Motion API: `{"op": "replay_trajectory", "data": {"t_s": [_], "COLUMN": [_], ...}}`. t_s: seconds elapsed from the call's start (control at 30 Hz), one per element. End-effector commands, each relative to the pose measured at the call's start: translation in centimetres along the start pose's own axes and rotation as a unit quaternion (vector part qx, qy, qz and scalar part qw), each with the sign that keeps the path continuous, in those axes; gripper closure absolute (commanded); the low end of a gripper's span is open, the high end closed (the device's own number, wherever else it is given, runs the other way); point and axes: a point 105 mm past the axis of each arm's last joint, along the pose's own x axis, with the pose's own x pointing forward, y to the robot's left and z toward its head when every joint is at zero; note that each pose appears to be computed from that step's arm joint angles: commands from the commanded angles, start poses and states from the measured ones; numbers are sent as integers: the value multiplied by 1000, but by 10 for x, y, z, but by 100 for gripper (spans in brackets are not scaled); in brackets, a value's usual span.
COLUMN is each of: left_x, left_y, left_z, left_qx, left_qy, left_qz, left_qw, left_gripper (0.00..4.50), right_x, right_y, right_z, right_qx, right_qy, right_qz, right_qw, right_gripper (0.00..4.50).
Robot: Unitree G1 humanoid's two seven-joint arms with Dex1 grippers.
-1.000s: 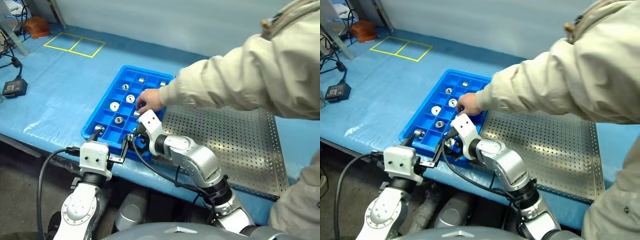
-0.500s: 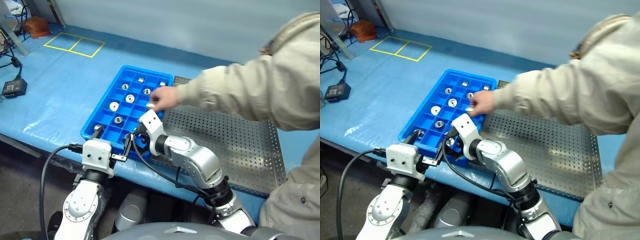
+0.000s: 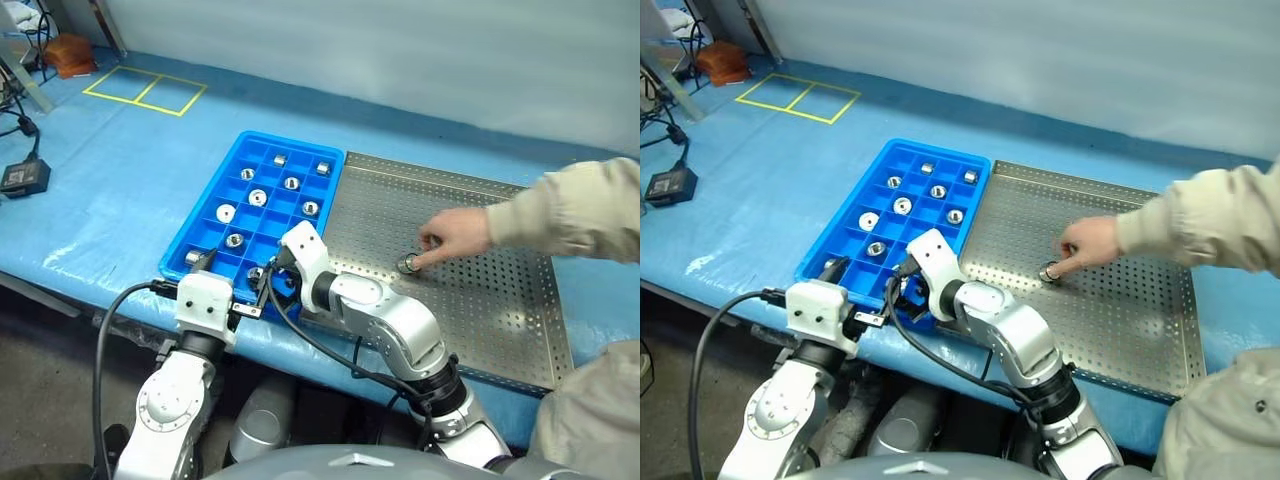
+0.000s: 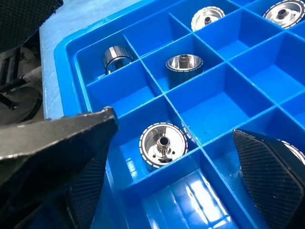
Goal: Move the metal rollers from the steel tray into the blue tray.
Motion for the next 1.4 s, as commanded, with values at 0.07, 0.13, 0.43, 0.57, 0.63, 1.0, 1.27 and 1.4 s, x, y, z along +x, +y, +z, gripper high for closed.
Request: {"op": "replay_trajectory", "data": {"t_s": [0.07,0.13,0.43,0.57,0.63,1.0,1.27,1.4], "left_x": [2,3,7,7,7,5,5,5], "left_y": [-4,-5,-17,-26,-30,-45,-47,-47], "left_z": [3,3,2,1,0,-3,-6,-7], "left_qx": [3,4,7,-1,-3,-5,-7,-8], "left_qy": [-7,-7,-4,0,2,13,16,17], "left_qz": [-14,-17,-55,-80,-90,-141,-145,-142], "left_qw": [1000,1000,998,997,996,990,989,990], "left_gripper": [0,0,0,0,0,0,0,0], "right_x": [-8,-13,-42,-55,-60,-65,-56,-53], "right_y": [-13,-33,-119,-147,-157,-166,-147,-136], "right_z": [26,35,41,30,22,-25,-43,-48], "right_qx": [-8,-10,-27,-11,0,61,76,77], "right_qy": [-57,-79,-91,-83,-76,-28,-4,5], "right_qz": [-38,-85,-271,-336,-359,-380,-346,-328], "right_qw": [998,993,958,938,930,923,935,942], "right_gripper": [19,19,19,19,19,19,57,176]}}
